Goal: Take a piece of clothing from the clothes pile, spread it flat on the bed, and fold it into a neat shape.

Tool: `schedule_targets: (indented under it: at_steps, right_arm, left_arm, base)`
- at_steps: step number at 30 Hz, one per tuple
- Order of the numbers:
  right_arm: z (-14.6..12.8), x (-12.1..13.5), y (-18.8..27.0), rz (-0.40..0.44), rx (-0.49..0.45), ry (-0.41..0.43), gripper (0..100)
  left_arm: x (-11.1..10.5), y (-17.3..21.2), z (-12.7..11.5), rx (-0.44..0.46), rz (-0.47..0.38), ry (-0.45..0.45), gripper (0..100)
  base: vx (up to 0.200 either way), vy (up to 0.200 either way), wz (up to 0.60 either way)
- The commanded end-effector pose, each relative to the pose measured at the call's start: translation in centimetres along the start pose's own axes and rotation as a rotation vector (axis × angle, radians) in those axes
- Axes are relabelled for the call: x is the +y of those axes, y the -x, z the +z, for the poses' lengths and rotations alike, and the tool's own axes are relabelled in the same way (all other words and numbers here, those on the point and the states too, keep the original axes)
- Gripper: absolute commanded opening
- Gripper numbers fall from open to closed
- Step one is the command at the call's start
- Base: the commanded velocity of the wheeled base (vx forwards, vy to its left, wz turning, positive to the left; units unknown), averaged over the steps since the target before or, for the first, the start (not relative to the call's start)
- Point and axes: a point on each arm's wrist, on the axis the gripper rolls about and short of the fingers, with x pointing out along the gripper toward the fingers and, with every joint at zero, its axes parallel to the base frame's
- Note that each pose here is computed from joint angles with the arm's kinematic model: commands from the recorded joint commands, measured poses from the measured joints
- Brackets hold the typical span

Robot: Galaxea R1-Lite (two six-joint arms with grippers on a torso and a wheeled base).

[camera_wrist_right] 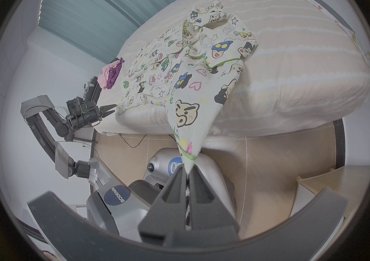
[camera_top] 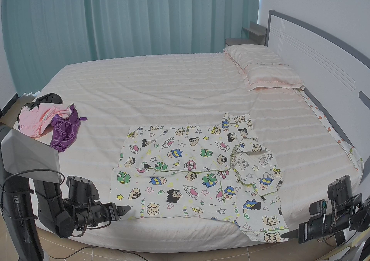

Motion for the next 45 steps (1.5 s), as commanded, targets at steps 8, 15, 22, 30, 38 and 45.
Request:
schedule_targets:
  at_steps: [8, 15, 22, 30, 38, 45]
  right_arm:
    - [1.0, 0.1, -0.2, 0.004, -0.022, -0.004, 0]
    - [1.1, 0.0, -0.3, 0.004, -0.026, -0.005, 0]
    - [1.2, -0.3, 0.0, -0.007, -0.039, -0.025, 0]
    - [0.8, -0.3, 0.3, -0.012, -0.039, -0.024, 0]
    - [-0.2, -0.1, 0.8, -0.014, -0.038, -0.012, 0]
    - [-1.4, -0.1, 1.2, -0.015, -0.023, -0.002, 0]
  left_arm:
    - [0.4, -2.8, -1.0, 0.044, -0.007, -0.013, 100]
    - [0.0, -2.7, -1.0, 0.055, -0.047, -0.02, 100]
    - [0.1, -2.6, -1.1, 0.052, -0.032, -0.01, 0]
    - [0.3, -1.5, -1.1, 0.05, -0.016, -0.001, 0]
    - [-0.4, 0.5, -1.0, 0.035, -0.037, -0.019, 0]
    - [-0.1, 2.2, -2.0, 0.07, -0.022, -0.03, 0]
  base:
    - [0.0, 0.0, 0.0]
    - [0.0, 0.0, 0.0]
    - [0.0, 0.0, 0.0]
    - [0.0, 0.0, 0.0]
    - [0.0, 0.0, 0.0]
    - [0.0, 0.0, 0.0]
